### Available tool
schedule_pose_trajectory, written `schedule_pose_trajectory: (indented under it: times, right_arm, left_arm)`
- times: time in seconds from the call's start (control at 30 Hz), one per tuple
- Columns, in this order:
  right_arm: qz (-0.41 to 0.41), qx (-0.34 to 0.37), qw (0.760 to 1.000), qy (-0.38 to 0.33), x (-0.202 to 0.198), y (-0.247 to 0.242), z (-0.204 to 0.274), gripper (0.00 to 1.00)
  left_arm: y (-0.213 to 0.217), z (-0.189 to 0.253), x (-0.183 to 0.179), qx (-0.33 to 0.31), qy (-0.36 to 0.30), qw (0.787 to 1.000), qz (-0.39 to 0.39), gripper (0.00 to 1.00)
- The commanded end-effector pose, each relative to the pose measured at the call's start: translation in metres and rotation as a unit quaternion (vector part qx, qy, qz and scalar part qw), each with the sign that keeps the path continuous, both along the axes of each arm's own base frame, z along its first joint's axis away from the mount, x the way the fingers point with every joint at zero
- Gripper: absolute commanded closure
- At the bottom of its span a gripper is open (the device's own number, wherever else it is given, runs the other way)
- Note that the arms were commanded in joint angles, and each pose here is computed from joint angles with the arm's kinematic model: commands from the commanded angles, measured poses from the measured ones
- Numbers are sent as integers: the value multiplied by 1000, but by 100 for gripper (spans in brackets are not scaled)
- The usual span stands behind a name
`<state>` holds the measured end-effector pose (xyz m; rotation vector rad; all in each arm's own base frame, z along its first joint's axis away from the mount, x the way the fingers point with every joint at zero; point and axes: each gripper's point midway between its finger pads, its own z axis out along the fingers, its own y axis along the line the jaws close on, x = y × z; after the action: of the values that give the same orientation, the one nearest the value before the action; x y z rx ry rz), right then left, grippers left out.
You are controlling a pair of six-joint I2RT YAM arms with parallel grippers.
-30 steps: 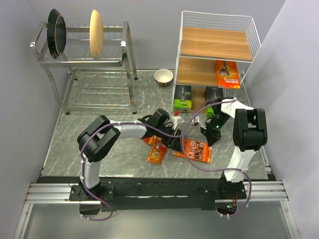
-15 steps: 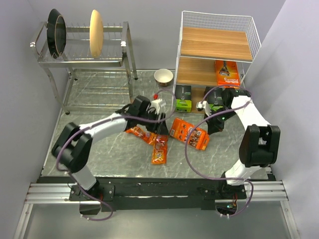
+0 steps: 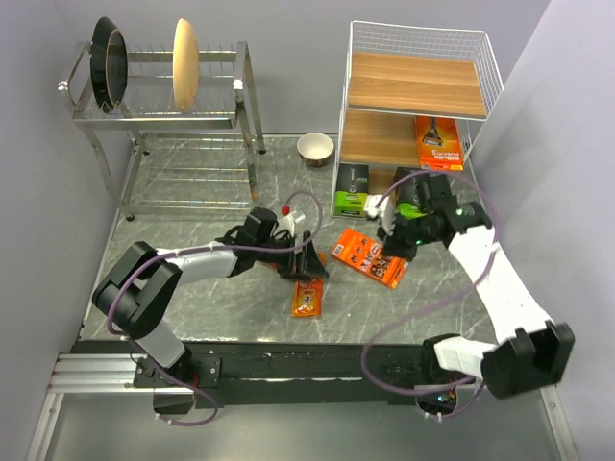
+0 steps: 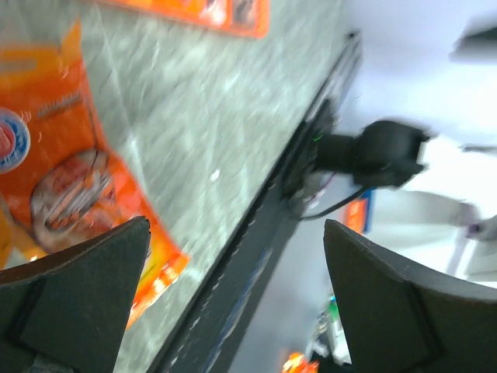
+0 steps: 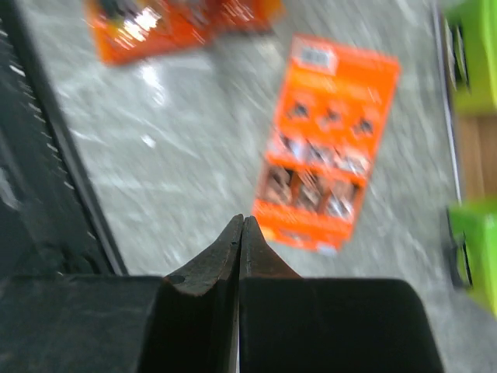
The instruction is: Place and organize the shaving razors onto the shelf
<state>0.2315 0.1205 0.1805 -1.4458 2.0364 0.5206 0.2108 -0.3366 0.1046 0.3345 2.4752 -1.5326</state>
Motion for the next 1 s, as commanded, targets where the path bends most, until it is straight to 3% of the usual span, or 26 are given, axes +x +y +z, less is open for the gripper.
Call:
schedule_pose_trajectory:
  times: [0.0,0.07,0.1,0.13,0.3,0.47,0.7,0.97]
  right_arm:
    - [-100,57,993,4,17,21,2,100]
    - [-128,56,990,32,26,16,-11,98]
    - [-143,47,988,44,30,10,-15,74]
    - [-153,33,986,53,33,5,-21,66]
    - [-168,26,983,73,52,-25,-40,47]
    - [-178,1,976,124,65,-64,-69,41]
    - [-172,-24,974,144,72,-88,-100,37]
    - [-158,-36,969,185,73,-98,-131,36]
  left_arm:
    - [-20,41,6,-92,-2,995,-27,1]
    - [-21,42,7,-98,1,995,-26,0]
    - [-22,43,9,-95,-3,995,-28,1]
    - [-26,51,13,-97,-19,995,-32,0]
    - [-54,51,30,-84,-51,995,-31,4]
    - [-74,30,50,-73,-10,997,-18,16]
    - [-83,-18,71,-25,55,997,46,19]
    - [-74,-71,69,33,119,989,83,18]
